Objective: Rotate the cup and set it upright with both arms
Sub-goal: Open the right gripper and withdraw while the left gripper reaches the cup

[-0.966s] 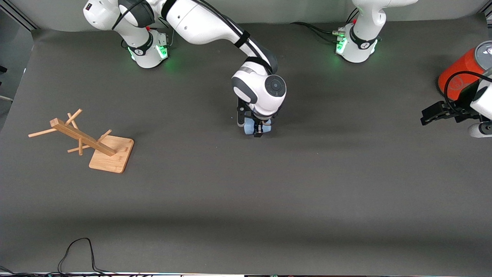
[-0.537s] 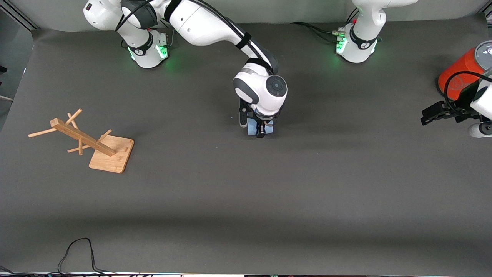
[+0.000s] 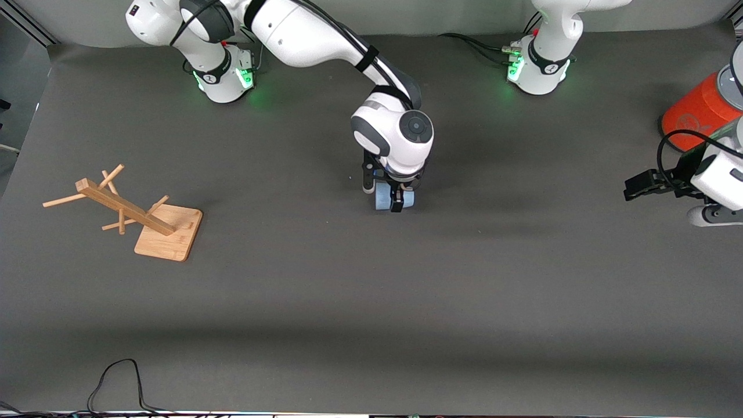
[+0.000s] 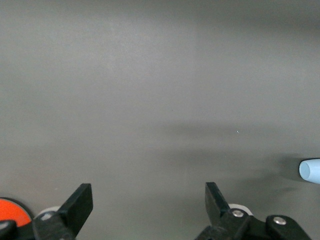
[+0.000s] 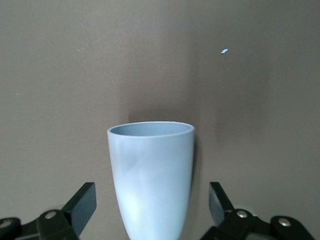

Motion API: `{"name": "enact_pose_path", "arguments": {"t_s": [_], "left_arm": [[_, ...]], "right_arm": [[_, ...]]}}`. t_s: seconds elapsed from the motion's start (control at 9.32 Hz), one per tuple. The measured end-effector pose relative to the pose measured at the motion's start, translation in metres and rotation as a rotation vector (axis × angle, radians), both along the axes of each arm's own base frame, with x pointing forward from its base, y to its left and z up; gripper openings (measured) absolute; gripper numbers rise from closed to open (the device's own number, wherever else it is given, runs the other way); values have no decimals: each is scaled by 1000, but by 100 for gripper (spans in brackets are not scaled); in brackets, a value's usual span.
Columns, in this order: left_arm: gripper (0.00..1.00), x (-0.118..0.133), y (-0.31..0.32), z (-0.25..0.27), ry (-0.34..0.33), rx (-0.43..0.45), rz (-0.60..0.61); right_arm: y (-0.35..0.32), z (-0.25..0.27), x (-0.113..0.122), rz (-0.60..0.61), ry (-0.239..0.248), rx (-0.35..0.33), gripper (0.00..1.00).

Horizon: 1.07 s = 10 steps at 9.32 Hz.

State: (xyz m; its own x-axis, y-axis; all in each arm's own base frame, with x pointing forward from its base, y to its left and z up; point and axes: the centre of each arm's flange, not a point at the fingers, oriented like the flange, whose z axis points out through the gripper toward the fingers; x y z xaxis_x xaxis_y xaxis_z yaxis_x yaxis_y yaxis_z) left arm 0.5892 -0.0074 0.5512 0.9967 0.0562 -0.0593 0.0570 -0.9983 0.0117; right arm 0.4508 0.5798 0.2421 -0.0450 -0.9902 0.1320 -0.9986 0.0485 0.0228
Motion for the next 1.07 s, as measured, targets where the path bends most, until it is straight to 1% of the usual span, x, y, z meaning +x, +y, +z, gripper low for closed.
{"name": "enact_pose_path", "arguments": {"t_s": [0.11,0.32,0.54,0.64,0.86,0.97,1.07], "left_arm": [[100,1,0,-3,5,0,0],[100,1,-5,-4,9,-1,-8],[100,-1,-25,-4,21,-2,-35],[100,-2,-43,-3,21,-1,-32],[100,-8,-97,7,1,2,-34],[100,-12,-123,13,-10,2,-39],[100,-18,-149,16,-16,6,-35]], "right_arm": [[-1,31,-2,-8,28,9,100],[-20,109,0,33,93,24,100],[-75,186,22,107,156,30,100],[-105,215,32,154,188,35,100],[-167,258,53,266,249,54,100],[-203,279,65,337,270,78,100],[-242,301,77,404,274,109,100]]}}
